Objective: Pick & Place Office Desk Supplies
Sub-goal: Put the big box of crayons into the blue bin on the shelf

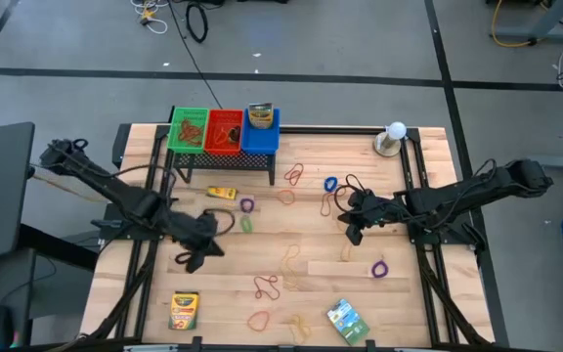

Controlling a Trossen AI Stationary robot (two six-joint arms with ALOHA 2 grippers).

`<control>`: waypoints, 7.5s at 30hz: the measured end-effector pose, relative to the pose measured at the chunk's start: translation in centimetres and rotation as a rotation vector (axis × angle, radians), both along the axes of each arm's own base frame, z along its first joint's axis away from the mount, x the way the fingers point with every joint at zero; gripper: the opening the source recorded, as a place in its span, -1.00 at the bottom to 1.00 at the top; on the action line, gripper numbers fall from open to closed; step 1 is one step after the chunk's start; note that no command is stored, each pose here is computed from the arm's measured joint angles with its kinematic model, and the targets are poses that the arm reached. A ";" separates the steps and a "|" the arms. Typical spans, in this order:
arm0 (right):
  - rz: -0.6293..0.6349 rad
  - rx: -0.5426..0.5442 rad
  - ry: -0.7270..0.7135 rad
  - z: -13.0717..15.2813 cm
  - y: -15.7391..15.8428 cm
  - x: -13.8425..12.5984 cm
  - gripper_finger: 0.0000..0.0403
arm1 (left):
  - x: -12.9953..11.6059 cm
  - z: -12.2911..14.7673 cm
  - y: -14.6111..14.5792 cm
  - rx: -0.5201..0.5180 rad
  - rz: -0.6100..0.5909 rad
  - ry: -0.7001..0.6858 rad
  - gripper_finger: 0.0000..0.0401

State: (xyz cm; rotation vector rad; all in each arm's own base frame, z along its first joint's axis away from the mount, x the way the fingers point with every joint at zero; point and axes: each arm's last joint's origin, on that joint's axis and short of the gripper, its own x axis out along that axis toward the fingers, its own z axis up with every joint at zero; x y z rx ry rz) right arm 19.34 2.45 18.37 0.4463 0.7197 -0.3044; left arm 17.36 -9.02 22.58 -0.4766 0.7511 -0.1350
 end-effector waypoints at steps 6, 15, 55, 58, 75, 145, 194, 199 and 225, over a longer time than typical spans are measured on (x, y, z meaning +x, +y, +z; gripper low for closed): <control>-0.001 -0.001 0.000 0.0 0.0 0.0 -0.98 | -2.3 -0.7 -2.3 -0.064 -0.046 0.146 -0.95; -0.013 -0.010 -0.002 0.0 0.0 0.0 -0.98 | -5.0 -1.7 -4.7 -0.103 -0.084 0.309 -0.59; -0.021 -0.020 -0.005 0.0 -0.1 0.0 -0.98 | -3.8 -8.4 -9.7 0.015 -0.148 0.489 -0.98; -0.021 -0.020 -0.005 0.0 -0.1 0.0 -0.98 | -3.8 -7.3 -9.4 0.020 -0.129 0.459 -0.98; -0.022 -0.019 -0.006 0.0 -0.1 0.0 -0.98 | -1.2 1.1 -6.7 0.387 0.008 0.367 -0.99; 0.063 -0.116 -0.011 0.2 -0.1 0.2 -0.98 | 7.3 0.0 -1.4 0.872 0.183 0.663 -0.14; 0.048 -0.129 -0.023 0.3 -0.1 0.2 -0.98 | 0.6 6.8 8.4 0.175 0.034 0.143 -0.93; 0.046 -0.127 -0.026 0.3 -0.1 0.3 -0.98 | 0.7 6.9 8.5 0.185 0.046 0.143 -0.71; 0.026 -0.106 -0.028 0.3 -0.1 0.2 -0.98 | 3.3 4.0 9.2 0.343 0.032 0.431 0.28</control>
